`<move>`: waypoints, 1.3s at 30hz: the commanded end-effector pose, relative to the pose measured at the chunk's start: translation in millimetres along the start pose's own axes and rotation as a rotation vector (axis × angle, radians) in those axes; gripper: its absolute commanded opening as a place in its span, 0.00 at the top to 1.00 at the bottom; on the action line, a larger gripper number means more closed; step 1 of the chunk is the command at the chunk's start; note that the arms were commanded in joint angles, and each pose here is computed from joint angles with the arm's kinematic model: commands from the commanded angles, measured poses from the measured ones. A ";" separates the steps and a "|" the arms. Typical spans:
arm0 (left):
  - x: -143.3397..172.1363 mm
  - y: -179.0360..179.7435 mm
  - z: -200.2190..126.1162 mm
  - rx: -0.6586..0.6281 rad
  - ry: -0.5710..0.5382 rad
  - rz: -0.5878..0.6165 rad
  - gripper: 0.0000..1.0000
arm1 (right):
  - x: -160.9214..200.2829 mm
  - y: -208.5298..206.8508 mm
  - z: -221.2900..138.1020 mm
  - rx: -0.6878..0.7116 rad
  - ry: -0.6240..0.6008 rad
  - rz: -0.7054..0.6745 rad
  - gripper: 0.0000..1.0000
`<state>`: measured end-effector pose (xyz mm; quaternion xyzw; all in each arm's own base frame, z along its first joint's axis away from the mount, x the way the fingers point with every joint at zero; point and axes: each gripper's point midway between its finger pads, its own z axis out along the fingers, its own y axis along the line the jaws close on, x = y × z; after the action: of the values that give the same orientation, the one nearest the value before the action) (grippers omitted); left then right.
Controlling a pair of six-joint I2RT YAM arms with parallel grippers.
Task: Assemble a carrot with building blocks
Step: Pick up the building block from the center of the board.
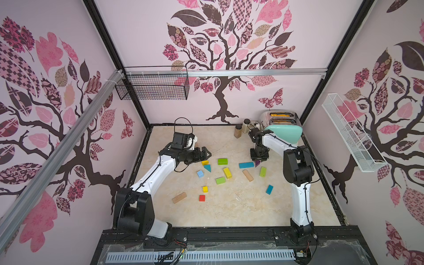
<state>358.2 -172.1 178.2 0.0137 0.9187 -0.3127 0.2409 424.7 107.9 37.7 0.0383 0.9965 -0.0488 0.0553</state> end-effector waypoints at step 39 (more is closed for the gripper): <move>-7.4 -4.0 6.0 0.024 -0.010 0.018 0.02 | 8.0 1.7 -11.8 -0.060 -0.011 0.101 0.81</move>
<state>362.0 -174.2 176.4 0.0154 0.9169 -0.3166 0.2425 403.9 113.1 27.5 0.0781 0.9962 -0.0194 0.0331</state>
